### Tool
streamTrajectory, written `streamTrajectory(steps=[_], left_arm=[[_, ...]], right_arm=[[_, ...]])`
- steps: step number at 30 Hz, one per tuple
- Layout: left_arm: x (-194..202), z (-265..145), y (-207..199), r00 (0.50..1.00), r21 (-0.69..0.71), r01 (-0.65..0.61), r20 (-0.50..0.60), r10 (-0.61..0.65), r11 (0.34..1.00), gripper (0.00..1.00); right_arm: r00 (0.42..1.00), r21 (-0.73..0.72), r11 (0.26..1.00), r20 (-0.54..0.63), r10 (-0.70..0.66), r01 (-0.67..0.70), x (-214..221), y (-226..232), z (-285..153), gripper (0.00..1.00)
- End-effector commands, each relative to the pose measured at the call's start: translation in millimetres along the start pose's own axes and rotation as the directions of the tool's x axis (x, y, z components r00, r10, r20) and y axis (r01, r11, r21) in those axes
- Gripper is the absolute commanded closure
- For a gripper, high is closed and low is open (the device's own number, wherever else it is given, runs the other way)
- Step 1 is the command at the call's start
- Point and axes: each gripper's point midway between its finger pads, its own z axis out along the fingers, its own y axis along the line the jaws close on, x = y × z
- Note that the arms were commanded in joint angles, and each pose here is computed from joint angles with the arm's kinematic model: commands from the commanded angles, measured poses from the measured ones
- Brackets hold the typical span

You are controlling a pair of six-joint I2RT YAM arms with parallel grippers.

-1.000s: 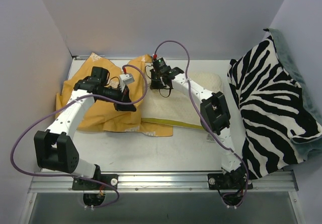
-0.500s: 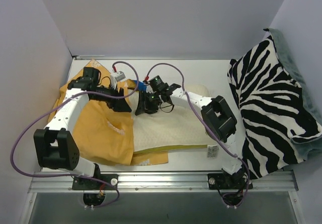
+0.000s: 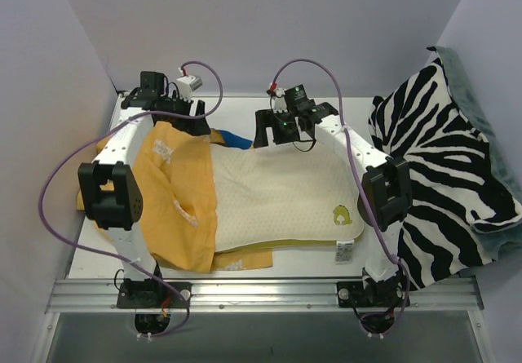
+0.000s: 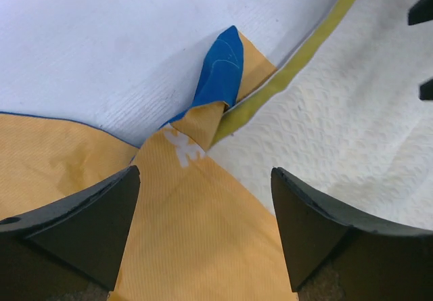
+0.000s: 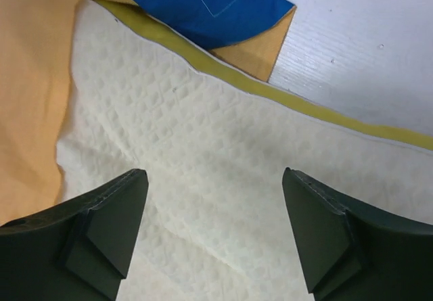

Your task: Put the pillow into the pillowcase

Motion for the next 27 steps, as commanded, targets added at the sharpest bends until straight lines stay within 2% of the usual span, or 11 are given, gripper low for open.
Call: streamTrajectory(steps=[1,6,7,9,11,12,13,15,16,21,27], left_arm=[[-8.7,25.8,7.8,1.000,0.023,-0.023,-0.001,0.023,0.999,0.13],[-8.8,56.0,9.7,0.999,0.043,-0.027,-0.026,0.028,0.999,0.13],[-3.4,66.2,10.0,0.999,0.052,-0.020,-0.043,0.022,0.998,0.14],[-1.3,72.2,12.6,0.999,0.054,0.000,-0.050,0.003,0.999,0.23],[3.0,81.5,16.9,0.998,0.052,0.015,-0.064,-0.012,0.999,0.34],[4.6,83.9,19.7,0.997,0.047,0.023,-0.069,-0.020,0.999,0.47],[7.6,89.8,22.2,0.997,0.047,0.032,-0.077,-0.028,0.998,0.53],[8.7,93.5,21.3,0.996,0.060,0.053,-0.080,-0.048,0.997,0.65],[10.1,96.2,19.9,0.995,0.071,0.063,-0.084,-0.057,0.996,0.67],[2.0,95.1,-2.2,0.996,0.149,0.075,-0.068,-0.066,0.986,0.97],[-44.0,79.4,-70.3,0.993,0.328,0.113,0.008,-0.122,0.938,1.00]], right_arm=[[0.980,0.095,0.982,-0.136,-0.147,0.160,34.5,-20.2,-3.8,0.16],[0.965,0.088,0.971,-0.160,-0.206,0.222,30.8,-32.8,26.4,0.13],[0.964,0.093,0.969,-0.164,-0.210,0.227,30.1,-33.4,33.6,0.06],[0.960,0.096,0.969,-0.188,-0.205,0.226,33.7,-38.9,51.8,0.06],[0.948,0.042,0.968,-0.216,-0.234,0.248,42.7,-35.1,61.2,0.16],[0.943,0.026,0.969,-0.240,-0.232,0.245,51.6,-36.0,68.3,0.26],[0.936,-0.012,0.970,-0.258,-0.239,0.244,60.4,-29.7,71.5,0.54],[0.930,-0.048,0.968,-0.270,-0.250,0.246,68.1,-22.6,73.8,0.77],[0.926,-0.069,0.966,-0.275,-0.258,0.248,72.3,-17.5,73.3,0.98],[0.937,-0.158,0.946,-0.164,-0.308,0.284,61.2,23.5,46.7,1.00],[0.894,-0.239,0.869,-0.010,-0.447,0.432,59.9,92.6,15.2,1.00]])
